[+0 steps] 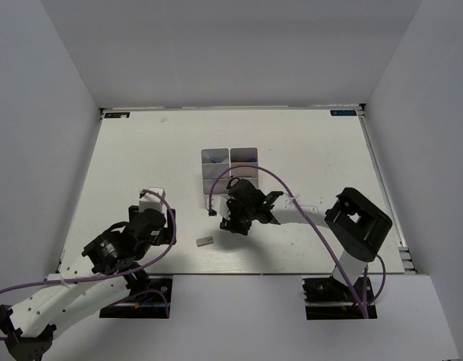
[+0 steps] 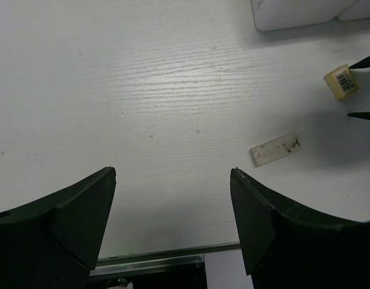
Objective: Sort the stationery into containers
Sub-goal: Pick up the stationery from the center of the board.
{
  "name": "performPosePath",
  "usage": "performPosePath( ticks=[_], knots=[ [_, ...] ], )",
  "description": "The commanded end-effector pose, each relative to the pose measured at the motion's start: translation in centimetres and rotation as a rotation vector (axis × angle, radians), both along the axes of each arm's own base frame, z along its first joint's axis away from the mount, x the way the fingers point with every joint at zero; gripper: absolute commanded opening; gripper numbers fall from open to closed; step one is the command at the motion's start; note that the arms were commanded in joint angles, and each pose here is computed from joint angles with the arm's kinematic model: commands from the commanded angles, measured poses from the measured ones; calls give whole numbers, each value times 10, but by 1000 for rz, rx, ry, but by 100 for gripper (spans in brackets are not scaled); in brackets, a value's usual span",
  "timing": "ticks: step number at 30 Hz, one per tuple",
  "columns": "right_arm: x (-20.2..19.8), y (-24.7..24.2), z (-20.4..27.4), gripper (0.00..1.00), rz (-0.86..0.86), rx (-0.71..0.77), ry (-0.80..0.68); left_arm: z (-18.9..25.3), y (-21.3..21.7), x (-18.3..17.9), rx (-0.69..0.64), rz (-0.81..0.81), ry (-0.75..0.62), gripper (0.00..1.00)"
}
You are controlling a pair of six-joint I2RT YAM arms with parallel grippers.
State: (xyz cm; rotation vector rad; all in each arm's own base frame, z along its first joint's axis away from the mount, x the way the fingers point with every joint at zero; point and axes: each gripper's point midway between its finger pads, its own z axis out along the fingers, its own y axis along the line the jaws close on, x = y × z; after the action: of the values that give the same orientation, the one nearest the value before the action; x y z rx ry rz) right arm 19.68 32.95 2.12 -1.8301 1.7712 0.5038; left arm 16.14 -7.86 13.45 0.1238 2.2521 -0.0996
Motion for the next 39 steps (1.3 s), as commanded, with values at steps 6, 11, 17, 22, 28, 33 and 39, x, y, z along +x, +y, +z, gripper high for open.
performPosePath(
  ticks=[6, 11, 17, 22, 28, 33, 39],
  knots=[
    [10, 9, -9, 59, -44, -30, -10, -3, 0, 0, 11, -5, 13, 87],
    [12, 7, -12, 59, -65, -36, -11, -3, -1, 0, 9, -7, 12, 87],
    [12, 9, -19, 54, -75, -61, 11, -3, 0, 0, 14, -4, 10, 87],
    [9, 5, -20, 33, -69, -75, 19, -3, 1, 0, 15, -5, 7, 87],
    [1, -4, -11, 8, -62, -83, 30, -6, -6, -1, 3, -39, 20, 87],
    [-29, -3, 26, 0, 9, -24, 152, -12, -25, -5, -12, -137, 68, 80],
    [-20, -14, 97, 0, -45, 95, 16, -26, -40, -9, 10, -206, 158, 75]
  ],
)
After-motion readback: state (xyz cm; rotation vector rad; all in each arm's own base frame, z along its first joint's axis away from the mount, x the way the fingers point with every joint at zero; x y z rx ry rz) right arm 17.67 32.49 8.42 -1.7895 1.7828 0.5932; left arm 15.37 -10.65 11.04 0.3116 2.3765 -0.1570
